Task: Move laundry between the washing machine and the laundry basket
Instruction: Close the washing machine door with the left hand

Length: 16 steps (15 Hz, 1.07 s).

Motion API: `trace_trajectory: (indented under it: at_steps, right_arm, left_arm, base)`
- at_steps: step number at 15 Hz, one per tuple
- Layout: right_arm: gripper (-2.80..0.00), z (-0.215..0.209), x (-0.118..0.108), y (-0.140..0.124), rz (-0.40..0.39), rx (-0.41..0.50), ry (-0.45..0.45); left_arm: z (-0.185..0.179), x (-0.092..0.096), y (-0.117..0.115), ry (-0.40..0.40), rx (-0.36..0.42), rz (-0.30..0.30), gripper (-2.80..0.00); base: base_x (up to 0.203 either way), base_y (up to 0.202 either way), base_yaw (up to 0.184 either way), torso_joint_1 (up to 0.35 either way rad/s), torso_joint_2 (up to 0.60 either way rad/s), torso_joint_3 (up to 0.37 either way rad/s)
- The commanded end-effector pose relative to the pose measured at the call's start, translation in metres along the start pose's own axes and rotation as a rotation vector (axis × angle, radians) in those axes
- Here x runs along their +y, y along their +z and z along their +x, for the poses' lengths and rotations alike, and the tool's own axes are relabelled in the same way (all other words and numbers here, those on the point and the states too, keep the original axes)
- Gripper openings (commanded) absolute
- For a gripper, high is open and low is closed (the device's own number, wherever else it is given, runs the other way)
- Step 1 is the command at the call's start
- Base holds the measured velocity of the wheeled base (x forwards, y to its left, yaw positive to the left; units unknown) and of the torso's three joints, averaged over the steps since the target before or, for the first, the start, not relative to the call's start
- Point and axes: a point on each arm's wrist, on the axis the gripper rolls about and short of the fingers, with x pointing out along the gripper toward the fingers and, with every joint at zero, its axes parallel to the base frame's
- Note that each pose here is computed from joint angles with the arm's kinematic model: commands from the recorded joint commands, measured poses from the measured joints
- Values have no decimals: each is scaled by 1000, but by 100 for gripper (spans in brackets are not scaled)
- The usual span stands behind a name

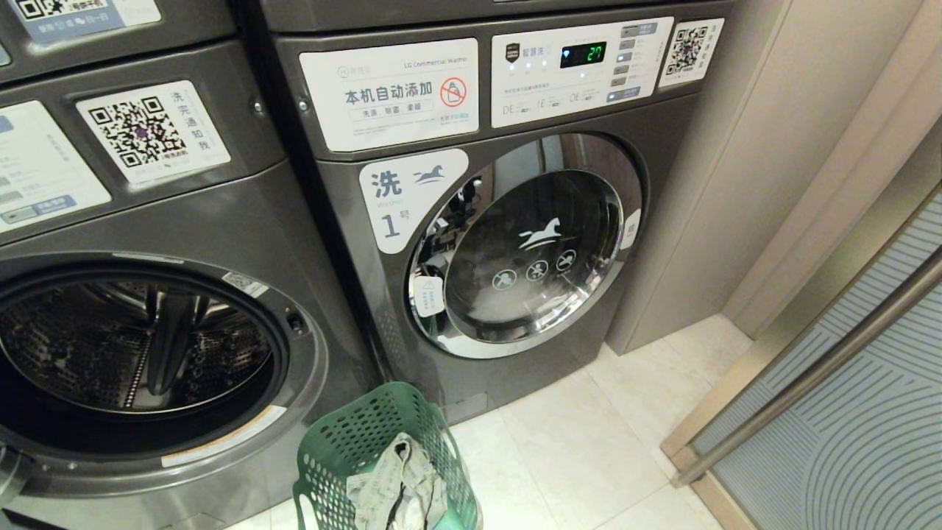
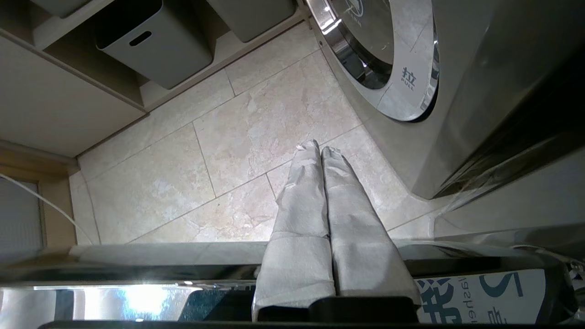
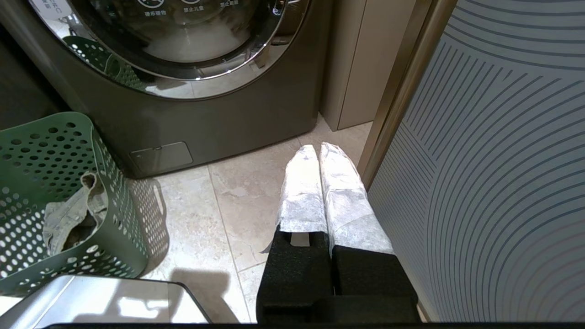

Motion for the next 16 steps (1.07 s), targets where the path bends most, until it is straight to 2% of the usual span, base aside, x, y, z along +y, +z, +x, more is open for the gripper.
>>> trace_trajectory:
  at_steps: [1,5,7,8,12,16]
  right_arm:
    - [-280,0,0,0,-2,0,1]
    - [-280,0,0,0,0,0,1]
    - [-280,0,0,0,-1,1,1]
    - [-280,0,0,0,0,0,1]
    - [-280,0,0,0,0,0,1]
    - [-280,0,0,0,-2,1,1]
  left_arm:
    - [-5,2,-2,2,2,-2,-280]
    - [-5,1,-2,-16,-2,-9,-280]
    - [-7,0,1,-123,-21,-14,-280]
    - [-9,2,3,-142,-37,-17,-280]
    - [-12,3,3,-137,-42,-14,-280]
    - [-15,5,8,-53,-67,-24,-280]
  base:
    - [0,0,0,0,0,0]
    - [0,0,0,0,0,0]
    - [0,0,0,0,0,0]
    - [0,0,0,0,0,0]
    - [0,0,0,0,0,0]
    - [0,0,0,0,0,0]
